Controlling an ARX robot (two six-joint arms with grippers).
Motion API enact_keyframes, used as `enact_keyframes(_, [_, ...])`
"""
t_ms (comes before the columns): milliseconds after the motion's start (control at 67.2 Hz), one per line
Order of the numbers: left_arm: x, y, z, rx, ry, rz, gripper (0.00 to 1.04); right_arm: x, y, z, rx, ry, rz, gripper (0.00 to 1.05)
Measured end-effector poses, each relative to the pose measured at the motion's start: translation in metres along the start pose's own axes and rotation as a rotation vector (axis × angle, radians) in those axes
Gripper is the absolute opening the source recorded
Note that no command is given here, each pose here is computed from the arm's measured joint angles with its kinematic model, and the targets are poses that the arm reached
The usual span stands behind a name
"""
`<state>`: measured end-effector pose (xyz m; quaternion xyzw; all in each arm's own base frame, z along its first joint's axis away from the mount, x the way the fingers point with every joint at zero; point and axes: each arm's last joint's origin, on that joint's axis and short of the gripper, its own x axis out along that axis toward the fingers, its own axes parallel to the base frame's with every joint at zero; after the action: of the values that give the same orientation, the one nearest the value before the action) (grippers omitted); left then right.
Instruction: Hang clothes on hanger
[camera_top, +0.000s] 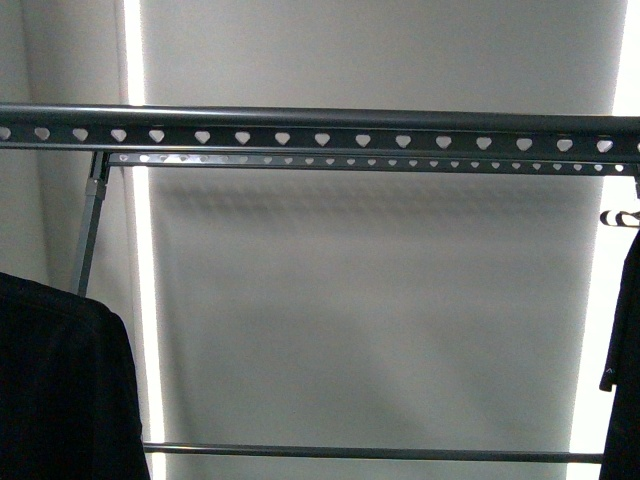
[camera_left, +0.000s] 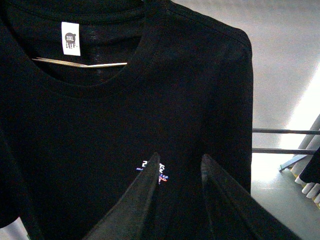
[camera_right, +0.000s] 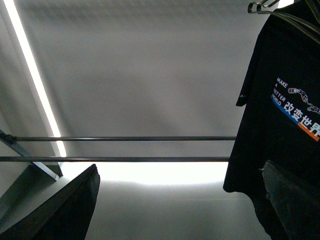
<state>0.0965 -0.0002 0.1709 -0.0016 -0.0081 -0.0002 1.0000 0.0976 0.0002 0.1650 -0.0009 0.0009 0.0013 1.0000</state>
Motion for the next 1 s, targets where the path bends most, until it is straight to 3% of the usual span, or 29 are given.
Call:
enact_keyframes(208, [0.0, 0.0, 0.0, 0.0, 0.0, 0.0, 0.66, 0.0, 0.0, 0.0, 0.0, 0.0, 0.0, 0.97])
enact_keyframes(312, [0.0, 0.0, 0.0, 0.0, 0.0, 0.0, 0.91, 0.0, 0.0, 0.0, 0.0, 0.0, 0.0, 0.97])
enact_keyframes(372, [0.002, -0.002, 0.002, 0.013, -0.014, -0.108, 1.0, 0.0, 0.0, 0.0, 0.0, 0.0, 0.0, 0.97])
enact_keyframes(461, [0.015, -0.008, 0.019, 0.054, -0.043, -0.122, 0.98, 0.0, 0.0, 0.0, 0.0, 0.0, 0.001, 0.97])
enact_keyframes(595, [0.051, -0.017, 0.072, 0.04, -0.035, 0.053, 0.98, 0.0, 0.0, 0.0, 0.0, 0.0, 0.0, 0.97])
enact_keyframes(685, [0.098, -0.025, 0.109, -0.029, 0.065, 0.265, 0.98, 0.0, 0.0, 0.0, 0.0, 0.0, 0.0, 0.97])
enact_keyframes(908, [0.166, -0.054, 0.145, -0.147, 0.211, 0.61, 0.98, 0.0, 0.0, 0.0, 0.0, 0.0, 0.0, 0.97])
enact_keyframes(997, [0.181, -0.067, 0.154, -0.191, 0.242, 0.693, 0.98, 0.0, 0.0, 0.0, 0.0, 0.0, 0.0, 0.97])
